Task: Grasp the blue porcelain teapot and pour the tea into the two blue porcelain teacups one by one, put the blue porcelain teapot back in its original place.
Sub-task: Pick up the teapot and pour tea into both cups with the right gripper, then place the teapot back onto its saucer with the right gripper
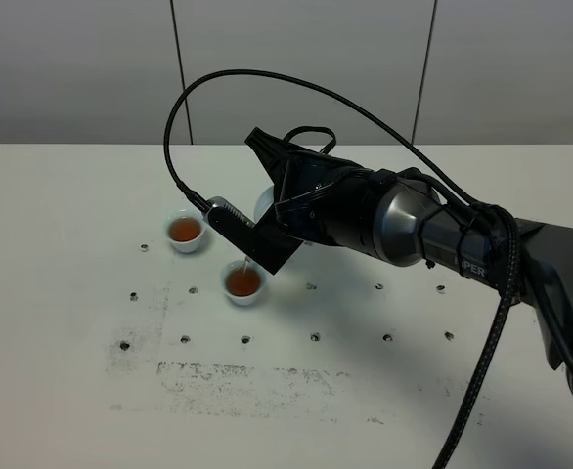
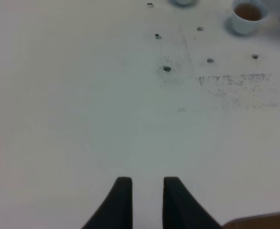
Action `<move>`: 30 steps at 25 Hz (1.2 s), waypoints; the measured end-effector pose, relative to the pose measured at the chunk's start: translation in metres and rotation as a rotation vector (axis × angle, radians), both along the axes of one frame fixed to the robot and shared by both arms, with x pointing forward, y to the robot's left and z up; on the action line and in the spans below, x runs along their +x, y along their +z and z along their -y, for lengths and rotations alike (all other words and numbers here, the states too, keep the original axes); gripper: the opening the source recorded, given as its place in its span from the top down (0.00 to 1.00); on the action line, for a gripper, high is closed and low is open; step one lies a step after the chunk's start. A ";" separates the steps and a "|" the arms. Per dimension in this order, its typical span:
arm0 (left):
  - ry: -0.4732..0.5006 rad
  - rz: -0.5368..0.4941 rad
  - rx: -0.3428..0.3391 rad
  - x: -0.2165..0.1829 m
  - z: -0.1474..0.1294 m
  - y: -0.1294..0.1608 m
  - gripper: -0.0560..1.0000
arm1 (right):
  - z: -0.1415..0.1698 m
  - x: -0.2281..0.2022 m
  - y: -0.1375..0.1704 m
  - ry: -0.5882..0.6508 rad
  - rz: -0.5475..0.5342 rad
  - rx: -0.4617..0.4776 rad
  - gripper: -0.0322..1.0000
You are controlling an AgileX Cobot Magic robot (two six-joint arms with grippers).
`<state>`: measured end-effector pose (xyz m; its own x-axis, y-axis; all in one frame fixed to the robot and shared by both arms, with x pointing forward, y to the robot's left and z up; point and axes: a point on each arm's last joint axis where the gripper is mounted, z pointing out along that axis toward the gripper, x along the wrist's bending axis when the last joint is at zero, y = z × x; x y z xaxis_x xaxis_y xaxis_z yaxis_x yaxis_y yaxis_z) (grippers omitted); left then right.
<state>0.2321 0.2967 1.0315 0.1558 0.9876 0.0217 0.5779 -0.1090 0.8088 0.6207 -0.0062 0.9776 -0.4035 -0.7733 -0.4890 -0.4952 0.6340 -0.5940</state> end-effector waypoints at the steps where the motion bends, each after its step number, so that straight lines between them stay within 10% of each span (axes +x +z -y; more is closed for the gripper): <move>1: 0.000 0.000 0.000 0.000 0.000 0.000 0.74 | 0.001 0.000 -0.001 -0.008 -0.010 0.011 0.91; 10: 0.000 0.000 0.000 0.000 0.000 0.000 0.74 | 0.014 0.003 0.002 -0.128 -0.129 0.192 0.91; 30: 0.000 0.001 0.000 0.000 0.000 0.000 0.74 | 0.045 -0.052 0.043 -0.620 -0.527 0.904 0.91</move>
